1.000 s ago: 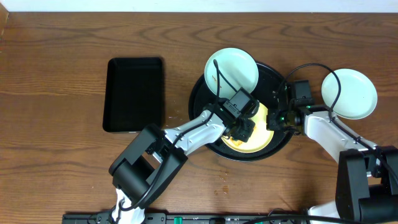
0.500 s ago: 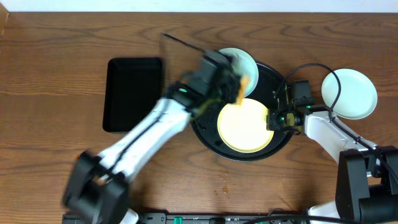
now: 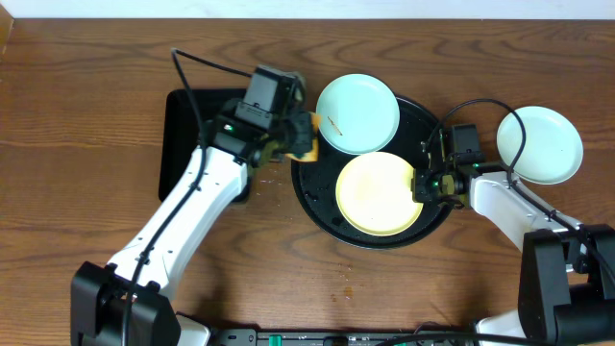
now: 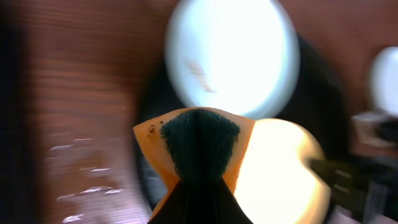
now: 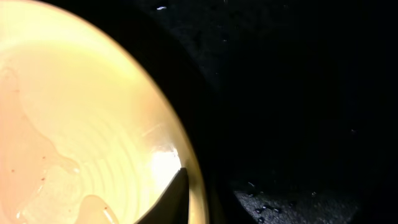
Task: Clean dirty plates on tray and stack at the side
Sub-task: 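Return the sponge to the black tray with the left gripper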
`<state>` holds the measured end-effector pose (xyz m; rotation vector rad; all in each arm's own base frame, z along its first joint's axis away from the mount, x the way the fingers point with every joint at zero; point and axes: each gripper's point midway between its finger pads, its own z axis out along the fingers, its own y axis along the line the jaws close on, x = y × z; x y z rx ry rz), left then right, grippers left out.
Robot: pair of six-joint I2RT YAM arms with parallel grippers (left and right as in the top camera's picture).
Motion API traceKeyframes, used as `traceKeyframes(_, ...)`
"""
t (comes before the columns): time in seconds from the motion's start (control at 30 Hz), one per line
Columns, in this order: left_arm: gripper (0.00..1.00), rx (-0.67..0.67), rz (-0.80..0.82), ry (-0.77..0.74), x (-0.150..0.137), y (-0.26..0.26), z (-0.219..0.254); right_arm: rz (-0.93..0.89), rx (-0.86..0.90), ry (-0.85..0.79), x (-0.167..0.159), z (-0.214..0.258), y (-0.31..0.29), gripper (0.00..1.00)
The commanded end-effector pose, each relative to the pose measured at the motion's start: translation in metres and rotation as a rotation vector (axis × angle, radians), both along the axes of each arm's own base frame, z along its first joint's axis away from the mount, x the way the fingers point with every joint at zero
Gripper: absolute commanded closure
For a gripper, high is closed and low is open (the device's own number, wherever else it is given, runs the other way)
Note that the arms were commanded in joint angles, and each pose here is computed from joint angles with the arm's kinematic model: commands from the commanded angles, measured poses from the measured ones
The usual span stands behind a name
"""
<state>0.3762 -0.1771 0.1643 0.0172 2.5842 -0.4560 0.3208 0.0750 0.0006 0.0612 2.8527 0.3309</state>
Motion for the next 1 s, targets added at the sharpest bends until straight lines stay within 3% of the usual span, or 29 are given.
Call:
traceKeyframes(0.0, 0.92, 0.261, 0.129, -0.028, 0.011, 0.067, -0.012, -0.014, -0.035, 0.057, -0.014, -0.016, -0.006, 0.82)
traceKeyframes(0.13, 0.92, 0.413, 0.248, 0.017, 0.007, 0.124, -0.021, -0.014, -0.035, 0.058, -0.014, -0.016, -0.006, 0.77)
traceKeyframes(0.43, 0.92, 0.460, 0.346, 0.110, 0.023, 0.188, -0.068, -0.014, -0.036, 0.058, -0.014, -0.016, -0.006, 0.66)
traceKeyframes(0.57, 0.92, 0.454, 0.354, 0.182, 0.027, 0.198, -0.103, -0.014, -0.036, 0.058, -0.014, -0.016, -0.006, 0.64)
traceKeyframes(0.77, 0.90, 0.458, 0.241, 0.252, 0.030, 0.189, -0.149, -0.014, -0.036, 0.058, -0.014, -0.016, -0.006, 0.61)
traceKeyframes(0.8, 0.83, 0.463, 0.233, 0.255, 0.031, 0.190, -0.153, -0.014, -0.035, 0.058, -0.014, -0.016, -0.006, 0.60)
traceKeyframes(0.9, 0.39, 0.465, 0.229, 0.259, 0.032, 0.190, -0.159, -0.014, -0.036, 0.058, -0.014, -0.016, -0.006, 0.54)
traceKeyframes(0.97, 0.22, 0.465, 0.229, 0.259, 0.032, 0.190, -0.159, -0.014, -0.036, 0.058, -0.014, -0.016, -0.006, 0.56)
